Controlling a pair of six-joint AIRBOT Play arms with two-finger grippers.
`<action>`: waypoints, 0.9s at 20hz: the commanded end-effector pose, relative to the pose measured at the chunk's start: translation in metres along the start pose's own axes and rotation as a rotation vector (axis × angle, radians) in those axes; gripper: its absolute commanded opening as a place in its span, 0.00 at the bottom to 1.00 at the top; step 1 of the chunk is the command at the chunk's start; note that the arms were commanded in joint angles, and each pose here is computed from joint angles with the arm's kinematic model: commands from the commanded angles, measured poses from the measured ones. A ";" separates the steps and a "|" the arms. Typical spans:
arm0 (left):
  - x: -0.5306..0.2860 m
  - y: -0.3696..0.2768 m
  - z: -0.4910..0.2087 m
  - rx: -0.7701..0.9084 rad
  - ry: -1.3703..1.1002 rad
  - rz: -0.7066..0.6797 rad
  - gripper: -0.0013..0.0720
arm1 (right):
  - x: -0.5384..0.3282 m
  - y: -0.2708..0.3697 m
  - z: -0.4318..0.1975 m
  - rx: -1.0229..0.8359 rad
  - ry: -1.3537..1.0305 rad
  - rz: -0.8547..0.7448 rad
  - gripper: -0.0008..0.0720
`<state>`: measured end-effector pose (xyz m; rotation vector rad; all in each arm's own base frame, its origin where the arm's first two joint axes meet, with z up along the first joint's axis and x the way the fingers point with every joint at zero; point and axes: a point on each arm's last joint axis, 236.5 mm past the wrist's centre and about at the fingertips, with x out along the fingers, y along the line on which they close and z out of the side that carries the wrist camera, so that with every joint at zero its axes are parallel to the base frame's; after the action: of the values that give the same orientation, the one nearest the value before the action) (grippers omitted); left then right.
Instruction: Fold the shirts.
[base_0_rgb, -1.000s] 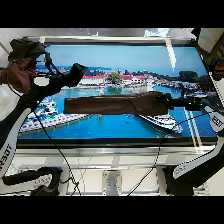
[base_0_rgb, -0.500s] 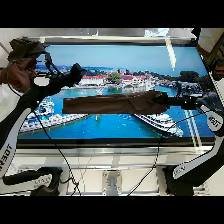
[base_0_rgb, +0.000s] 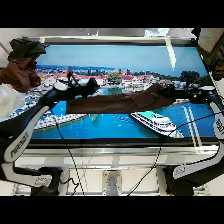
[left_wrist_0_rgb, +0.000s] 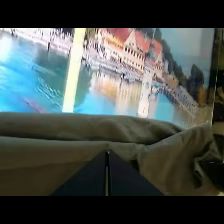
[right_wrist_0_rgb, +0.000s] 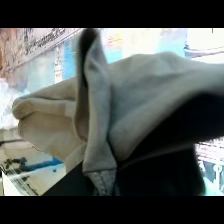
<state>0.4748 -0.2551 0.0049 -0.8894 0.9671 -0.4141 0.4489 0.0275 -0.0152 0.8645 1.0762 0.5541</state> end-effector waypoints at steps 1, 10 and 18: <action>0.043 -0.006 -0.027 0.016 0.070 -0.010 0.03 | -0.012 0.021 -0.019 -0.028 0.075 -0.025 0.05; 0.096 0.037 -0.083 0.191 0.411 0.206 0.03 | 0.031 0.085 -0.042 -0.146 0.137 -0.030 0.05; 0.079 0.071 -0.105 0.315 0.532 0.348 0.03 | 0.030 0.167 -0.027 -0.289 0.066 0.010 0.05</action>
<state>0.4319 -0.3263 -0.1105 -0.4029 1.4251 -0.5182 0.4303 0.1383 0.0696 0.6307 1.0840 0.7082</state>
